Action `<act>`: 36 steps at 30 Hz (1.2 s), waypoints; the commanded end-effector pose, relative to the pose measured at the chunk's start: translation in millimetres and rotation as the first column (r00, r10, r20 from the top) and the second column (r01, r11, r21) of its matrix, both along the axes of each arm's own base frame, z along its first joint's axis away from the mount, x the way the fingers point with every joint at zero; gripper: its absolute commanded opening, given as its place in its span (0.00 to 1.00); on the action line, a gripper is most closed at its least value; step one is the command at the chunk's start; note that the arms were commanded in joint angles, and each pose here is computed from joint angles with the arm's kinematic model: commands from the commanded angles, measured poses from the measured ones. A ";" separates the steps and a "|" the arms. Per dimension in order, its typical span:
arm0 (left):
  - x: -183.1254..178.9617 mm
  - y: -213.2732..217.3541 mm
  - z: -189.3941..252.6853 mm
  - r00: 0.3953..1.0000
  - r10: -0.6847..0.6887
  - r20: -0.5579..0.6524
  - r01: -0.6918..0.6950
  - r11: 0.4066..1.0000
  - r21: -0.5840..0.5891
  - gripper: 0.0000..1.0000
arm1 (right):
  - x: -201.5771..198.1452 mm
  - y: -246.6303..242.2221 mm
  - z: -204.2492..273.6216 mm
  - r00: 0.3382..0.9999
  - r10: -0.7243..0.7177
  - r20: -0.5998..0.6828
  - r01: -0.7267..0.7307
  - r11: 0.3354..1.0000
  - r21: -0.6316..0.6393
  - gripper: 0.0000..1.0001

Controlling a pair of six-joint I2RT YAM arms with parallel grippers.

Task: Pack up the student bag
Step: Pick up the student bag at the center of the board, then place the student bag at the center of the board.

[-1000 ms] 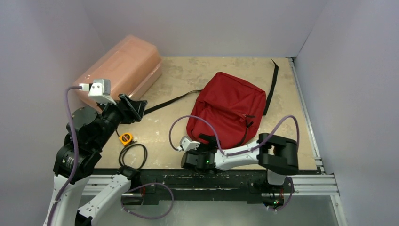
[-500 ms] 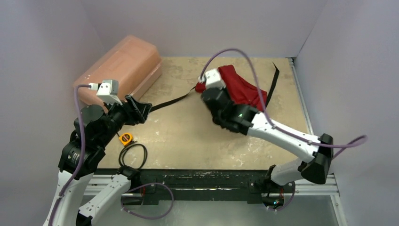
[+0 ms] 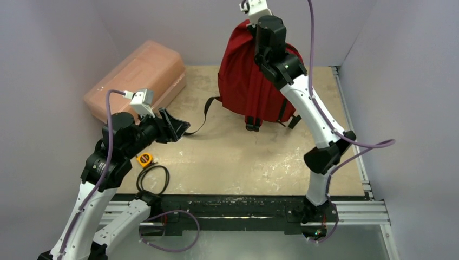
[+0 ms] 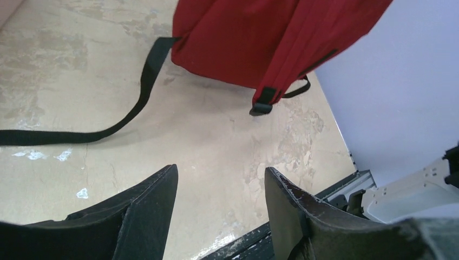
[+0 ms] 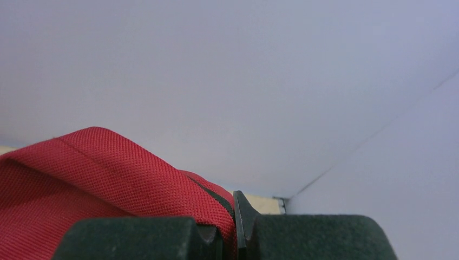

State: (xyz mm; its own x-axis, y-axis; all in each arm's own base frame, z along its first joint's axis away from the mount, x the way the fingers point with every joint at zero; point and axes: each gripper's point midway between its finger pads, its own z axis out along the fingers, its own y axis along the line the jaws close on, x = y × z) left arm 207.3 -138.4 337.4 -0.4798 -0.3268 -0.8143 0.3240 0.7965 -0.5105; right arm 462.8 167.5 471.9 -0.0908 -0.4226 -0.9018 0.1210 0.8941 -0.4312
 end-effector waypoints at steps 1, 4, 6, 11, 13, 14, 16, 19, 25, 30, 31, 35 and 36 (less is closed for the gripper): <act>1.8 -11.0 13.4 0.999 -0.041 0.026 0.042 0.998 -0.053 0.59 | -38.2 -34.0 166.3 0.901 -0.004 0.434 -0.063 0.988 0.139 0.00; 2.6 -10.8 16.4 0.999 -0.042 0.029 0.043 0.998 -0.048 0.59 | -30.5 -30.5 154.4 0.911 0.006 0.412 -0.054 0.993 0.105 0.00; 3.4 -11.2 16.6 0.999 -0.043 0.032 0.044 0.998 -0.046 0.59 | -22.1 -35.0 137.2 0.921 -0.003 0.389 -0.040 0.994 0.103 0.00; 9.8 -18.1 9.9 0.998 -0.063 0.002 0.063 0.997 -0.046 0.59 | 15.5 -47.8 87.5 0.948 0.021 0.319 -0.073 0.986 0.150 0.00; 10.4 -21.9 9.0 0.997 -0.078 -0.004 0.077 0.995 -0.057 0.59 | 40.4 -52.1 61.9 0.961 0.024 0.277 -0.069 0.986 0.154 0.00; 10.3 -23.3 9.4 0.997 -0.083 -0.005 0.083 0.995 -0.064 0.59 | 50.4 -53.6 52.6 0.965 0.023 0.263 -0.067 0.985 0.160 0.00; 9.9 -24.7 10.3 0.996 -0.089 -0.004 0.089 0.993 -0.072 0.59 | 65.4 -57.5 45.5 0.969 0.024 0.248 -0.066 0.984 0.164 0.00; 8.4 -23.3 12.6 0.996 -0.085 -0.002 0.085 0.994 -0.072 0.59 | 64.1 -61.2 66.1 0.965 0.012 0.262 -0.060 0.983 0.176 0.00; 11.6 -24.0 14.7 0.997 -0.081 0.000 0.081 0.994 -0.072 0.59 | 20.6 -73.5 132.0 0.922 0.011 0.386 -0.111 0.965 0.237 0.00; 15.3 -31.6 12.0 0.994 -0.106 -0.017 0.104 0.990 -0.092 0.59 | 6.1 -75.9 139.2 0.920 0.038 0.389 -0.129 0.969 0.211 0.00; 16.1 -32.8 11.1 0.994 -0.110 -0.019 0.107 0.990 -0.095 0.59 | 6.8 -76.4 137.9 0.921 0.037 0.387 -0.126 0.971 0.206 0.00; 15.9 -36.5 12.0 0.992 -0.125 -0.024 0.122 0.986 -0.111 0.59 | 8.7 -76.6 137.7 0.928 0.032 0.372 -0.115 0.973 0.202 0.00; 15.4 -36.5 13.1 0.992 -0.126 -0.023 0.123 0.986 -0.112 0.59 | 5.5 -75.9 140.6 0.927 0.035 0.373 -0.124 0.968 0.217 0.00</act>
State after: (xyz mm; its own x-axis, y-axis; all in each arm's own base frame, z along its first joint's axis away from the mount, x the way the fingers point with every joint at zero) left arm 223.5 -168.6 329.1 -0.5763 -0.3239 -0.7504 0.3505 0.7315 -0.5849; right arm 533.5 109.2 447.0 -0.1480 -0.3769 -0.9144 0.0539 0.9201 -0.3880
